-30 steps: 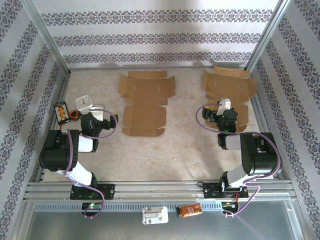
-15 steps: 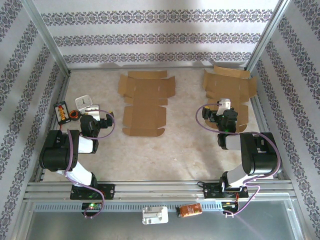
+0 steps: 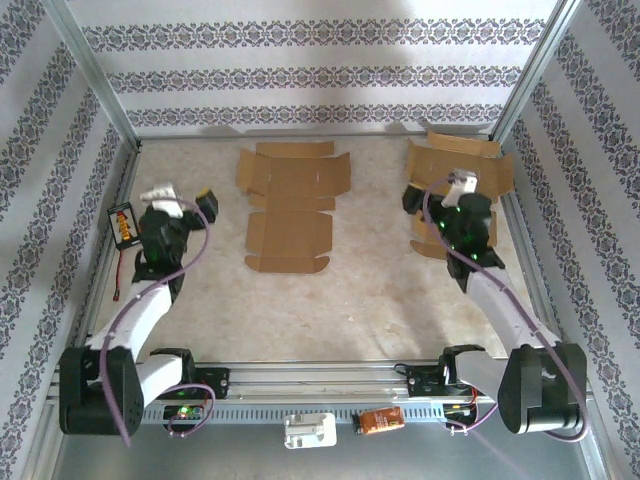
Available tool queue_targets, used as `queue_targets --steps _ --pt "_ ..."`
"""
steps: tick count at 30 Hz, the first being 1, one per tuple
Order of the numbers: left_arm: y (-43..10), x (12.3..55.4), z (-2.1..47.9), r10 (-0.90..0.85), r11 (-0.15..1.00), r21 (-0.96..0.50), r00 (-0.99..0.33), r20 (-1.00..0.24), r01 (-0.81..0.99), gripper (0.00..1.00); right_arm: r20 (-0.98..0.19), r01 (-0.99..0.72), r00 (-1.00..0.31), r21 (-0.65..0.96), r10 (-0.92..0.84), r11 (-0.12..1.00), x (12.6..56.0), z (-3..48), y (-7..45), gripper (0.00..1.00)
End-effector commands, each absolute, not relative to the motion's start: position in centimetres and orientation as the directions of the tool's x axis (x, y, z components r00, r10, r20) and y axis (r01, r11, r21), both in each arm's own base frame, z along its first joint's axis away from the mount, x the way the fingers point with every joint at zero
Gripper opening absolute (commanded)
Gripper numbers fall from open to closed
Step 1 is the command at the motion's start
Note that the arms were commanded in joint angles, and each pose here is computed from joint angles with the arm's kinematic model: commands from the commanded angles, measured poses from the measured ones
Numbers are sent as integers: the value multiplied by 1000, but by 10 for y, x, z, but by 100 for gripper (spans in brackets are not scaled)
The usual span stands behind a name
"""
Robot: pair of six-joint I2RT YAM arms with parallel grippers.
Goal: Fold the paper box
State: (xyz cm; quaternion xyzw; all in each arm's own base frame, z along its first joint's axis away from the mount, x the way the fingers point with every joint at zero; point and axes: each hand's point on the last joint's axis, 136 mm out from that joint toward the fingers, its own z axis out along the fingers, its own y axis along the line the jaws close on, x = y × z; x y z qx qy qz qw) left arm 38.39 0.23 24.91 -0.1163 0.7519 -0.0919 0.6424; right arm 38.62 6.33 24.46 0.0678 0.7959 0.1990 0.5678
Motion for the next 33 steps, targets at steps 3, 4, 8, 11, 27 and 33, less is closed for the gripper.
queue_targets --steps 3,4,8,11,27,33 --pt "-130 354 219 -308 897 -439 -652 -693 43 93 -656 -146 -693 534 299 833 395 238 156 98" --pt "-153 351 221 -294 875 -476 -688 -663 84 92 -641 -145 -713 532 284 834 403 236 165 98" --pt "-228 335 238 -251 706 -668 -798 -548 237 84 -591 -92 -758 518 278 851 459 213 182 95" --pt "-240 324 239 -192 687 -676 -830 -524 268 79 -565 -39 -778 479 274 877 504 186 187 93" --pt "-177 296 218 -91 853 -492 -878 -470 175 81 -395 25 -897 401 197 916 586 64 212 91" --pt "-148 312 218 -198 855 -514 -871 -449 70 86 -353 -23 -920 481 170 877 581 60 227 57"
